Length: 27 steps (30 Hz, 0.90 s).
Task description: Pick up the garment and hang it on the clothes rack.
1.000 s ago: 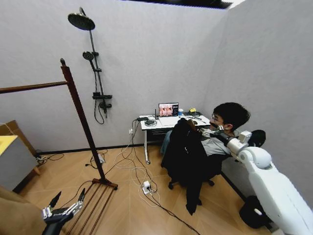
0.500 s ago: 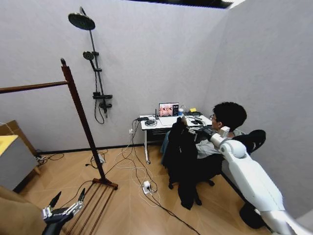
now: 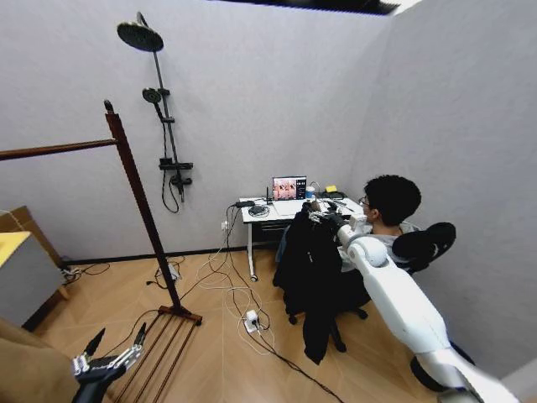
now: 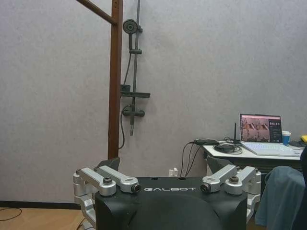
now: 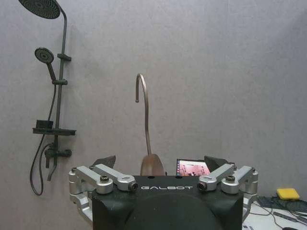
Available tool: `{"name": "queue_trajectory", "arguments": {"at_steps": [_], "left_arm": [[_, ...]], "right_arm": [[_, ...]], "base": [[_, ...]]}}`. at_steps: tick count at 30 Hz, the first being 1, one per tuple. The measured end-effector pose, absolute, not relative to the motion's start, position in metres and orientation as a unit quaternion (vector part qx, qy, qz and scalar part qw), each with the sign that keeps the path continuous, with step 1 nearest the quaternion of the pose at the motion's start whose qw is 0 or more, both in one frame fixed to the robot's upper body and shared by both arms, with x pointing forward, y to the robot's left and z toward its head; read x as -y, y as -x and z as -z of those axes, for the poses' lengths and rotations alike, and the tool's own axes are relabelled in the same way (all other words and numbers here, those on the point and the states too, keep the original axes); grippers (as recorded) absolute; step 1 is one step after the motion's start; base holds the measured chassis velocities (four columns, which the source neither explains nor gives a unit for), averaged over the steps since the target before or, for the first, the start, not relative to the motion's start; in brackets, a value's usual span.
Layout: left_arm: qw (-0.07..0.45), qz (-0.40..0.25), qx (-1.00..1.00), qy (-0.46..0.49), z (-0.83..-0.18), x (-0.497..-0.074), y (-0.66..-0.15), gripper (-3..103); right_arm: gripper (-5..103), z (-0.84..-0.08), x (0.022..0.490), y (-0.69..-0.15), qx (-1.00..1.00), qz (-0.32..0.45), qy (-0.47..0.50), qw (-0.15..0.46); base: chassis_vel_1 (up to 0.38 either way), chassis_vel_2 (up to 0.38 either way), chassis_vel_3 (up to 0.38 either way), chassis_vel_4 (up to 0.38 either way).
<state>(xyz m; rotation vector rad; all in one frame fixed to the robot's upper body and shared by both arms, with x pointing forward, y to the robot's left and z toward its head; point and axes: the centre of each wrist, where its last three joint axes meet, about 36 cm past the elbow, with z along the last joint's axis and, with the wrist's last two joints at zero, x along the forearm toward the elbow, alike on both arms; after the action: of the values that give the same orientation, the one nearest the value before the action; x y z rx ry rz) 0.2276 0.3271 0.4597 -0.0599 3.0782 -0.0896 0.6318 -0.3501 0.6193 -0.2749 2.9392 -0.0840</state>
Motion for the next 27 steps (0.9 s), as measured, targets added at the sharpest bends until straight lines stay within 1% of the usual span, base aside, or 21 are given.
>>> {"name": "queue_trajectory", "arguments": {"at_steps": [6,8,11,12,13,14,15,16,18,19,20,21,22,23,24,26,27], "left_arm": [[0.031,0.029,-0.999,0.019,-0.46,-0.327,-0.228,100],[0.031,0.029,-0.999,0.019,-0.46,-0.327,-0.228,100],[0.031,0.029,-0.999,0.019,-0.46,-0.327,-0.228,100],[0.031,0.029,-0.999,0.019,-0.46,-0.327,-0.228,100],[0.031,0.029,-0.999,0.019,-0.46,-0.327,-0.228,100],[0.031,0.029,-0.999,0.019,-0.46,-0.327,-0.228,100],[0.031,0.029,-0.999,0.019,-0.46,-0.327,-0.228,100],[0.031,0.029,-0.999,0.019,-0.46,-0.327,-0.228,100],[0.031,0.029,-0.999,0.019,-0.46,-0.327,-0.228,100],[0.031,0.029,-0.999,0.019,-0.46,-0.327,-0.228,100],[0.031,0.029,-0.999,0.019,-0.46,-0.327,-0.228,100],[0.031,0.029,-0.999,0.019,-0.46,-0.327,-0.228,100],[0.031,0.029,-0.999,0.019,-0.46,-0.327,-0.228,100],[0.031,0.029,-0.999,0.019,-0.46,-0.327,-0.228,100],[0.031,0.029,-0.999,0.019,-0.46,-0.327,-0.228,100],[0.031,0.029,-0.999,0.019,-0.46,-0.327,-0.228,100],[0.031,0.029,-0.999,0.019,-0.46,-0.327,-0.228,100]], "right_arm": [[100,-0.622,0.334,-0.642,-0.991,0.013,0.094,0.089],[100,-0.62,0.324,-0.644,-0.994,-0.004,0.079,0.07],[100,-0.621,0.318,-0.644,-0.995,-0.021,0.072,0.06],[98,-0.629,0.312,-0.645,-0.997,-0.031,0.055,0.045],[93,-0.63,0.31,-0.645,-0.997,-0.034,0.052,0.042],[93,-0.63,0.31,-0.645,-0.997,-0.034,0.052,0.042],[88,-0.631,0.309,-0.645,-0.997,-0.036,0.05,0.04],[88,-0.631,0.308,-0.644,-0.997,-0.036,0.049,0.038],[77,-0.632,0.306,-0.643,-0.998,-0.036,0.049,0.033],[77,-0.632,0.306,-0.643,-0.998,-0.036,0.049,0.033],[71,-0.632,0.305,-0.642,-0.998,-0.036,0.05,0.031],[71,-0.632,0.305,-0.642,-0.998,-0.036,0.05,0.031],[65,-0.631,0.305,-0.642,-0.998,-0.035,0.051,0.029],[55,-0.631,0.305,-0.641,-0.998,-0.034,0.051,0.029],[55,-0.631,0.305,-0.641,-0.998,-0.034,0.051,0.029],[44,-0.629,0.306,-0.641,-0.998,-0.027,0.051,0.028],[44,-0.629,0.307,-0.64,-0.998,-0.025,0.051,0.029]], "base": [[0.0,0.0,0.0,0.0],[0.0,0.0,0.0,0.0],[0.0,0.0,0.0,0.0],[0.0,0.0,0.0,0.0],[0.0,0.0,0.0,0.0],[0.0,0.0,0.0,0.0],[0.0,0.0,0.0,0.0],[0.0,0.0,0.0,0.0],[0.0,0.0,0.0,0.0],[0.0,0.0,0.0,0.0],[0.0,0.0,0.0,0.0],[0.0,0.0,0.0,0.0],[0.0,0.0,0.0,0.0],[0.0,0.0,0.0,0.0],[0.0,0.0,0.0,0.0],[0.0,0.0,0.0,0.0],[0.0,0.0,0.0,0.0]]}}
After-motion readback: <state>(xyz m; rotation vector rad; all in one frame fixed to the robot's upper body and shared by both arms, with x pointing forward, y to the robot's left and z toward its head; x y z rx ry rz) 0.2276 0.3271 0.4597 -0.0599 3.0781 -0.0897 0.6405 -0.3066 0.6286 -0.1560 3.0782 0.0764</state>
